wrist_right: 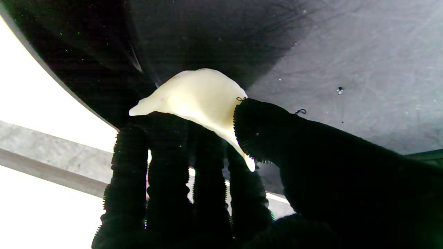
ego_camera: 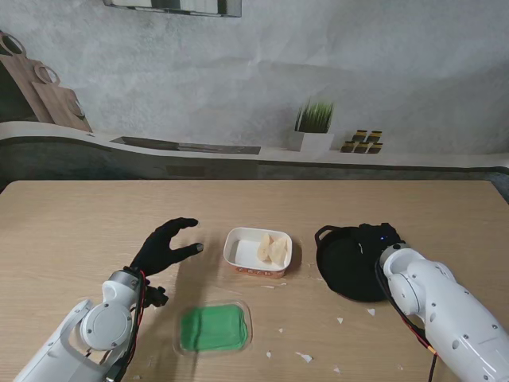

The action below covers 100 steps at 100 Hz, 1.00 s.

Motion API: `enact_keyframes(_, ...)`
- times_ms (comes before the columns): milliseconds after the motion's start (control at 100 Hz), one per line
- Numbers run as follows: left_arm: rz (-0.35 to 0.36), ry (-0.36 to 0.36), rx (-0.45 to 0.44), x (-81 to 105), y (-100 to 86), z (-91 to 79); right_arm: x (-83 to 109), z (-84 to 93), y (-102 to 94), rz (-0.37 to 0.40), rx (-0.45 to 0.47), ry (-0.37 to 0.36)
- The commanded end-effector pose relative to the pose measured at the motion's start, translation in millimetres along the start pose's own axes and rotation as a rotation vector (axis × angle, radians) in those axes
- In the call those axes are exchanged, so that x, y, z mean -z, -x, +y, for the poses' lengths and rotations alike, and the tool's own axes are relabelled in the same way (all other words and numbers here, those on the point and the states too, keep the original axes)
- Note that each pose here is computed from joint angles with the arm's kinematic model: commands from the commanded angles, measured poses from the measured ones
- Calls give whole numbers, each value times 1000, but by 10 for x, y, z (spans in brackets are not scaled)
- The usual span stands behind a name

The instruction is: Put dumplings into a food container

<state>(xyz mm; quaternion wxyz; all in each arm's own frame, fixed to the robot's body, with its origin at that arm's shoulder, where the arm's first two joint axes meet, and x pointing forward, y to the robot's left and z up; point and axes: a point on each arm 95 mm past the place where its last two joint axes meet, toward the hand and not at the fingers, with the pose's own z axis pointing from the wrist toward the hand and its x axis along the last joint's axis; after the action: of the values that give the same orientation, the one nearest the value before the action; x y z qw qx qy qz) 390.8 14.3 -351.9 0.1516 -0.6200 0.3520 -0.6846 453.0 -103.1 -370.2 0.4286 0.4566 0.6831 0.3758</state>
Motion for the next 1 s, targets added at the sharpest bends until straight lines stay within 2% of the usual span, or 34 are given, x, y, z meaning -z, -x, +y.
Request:
enact_keyframes(0, -2, 14, 0, 0, -10, 18, 10, -142, -46, 10, 6, -43)
enact_keyframes(320, -5, 13, -7, 6, -5, 9, 10, -149, -40, 42, 76, -48)
enact_keyframes(620, -3, 7, -12, 11, -1, -5, -8, -232, -37, 68, 124, -47)
enact_keyframes(990, -3, 4, -16, 16, 5, -18, -27, -263, -48, 101, 146, 0)
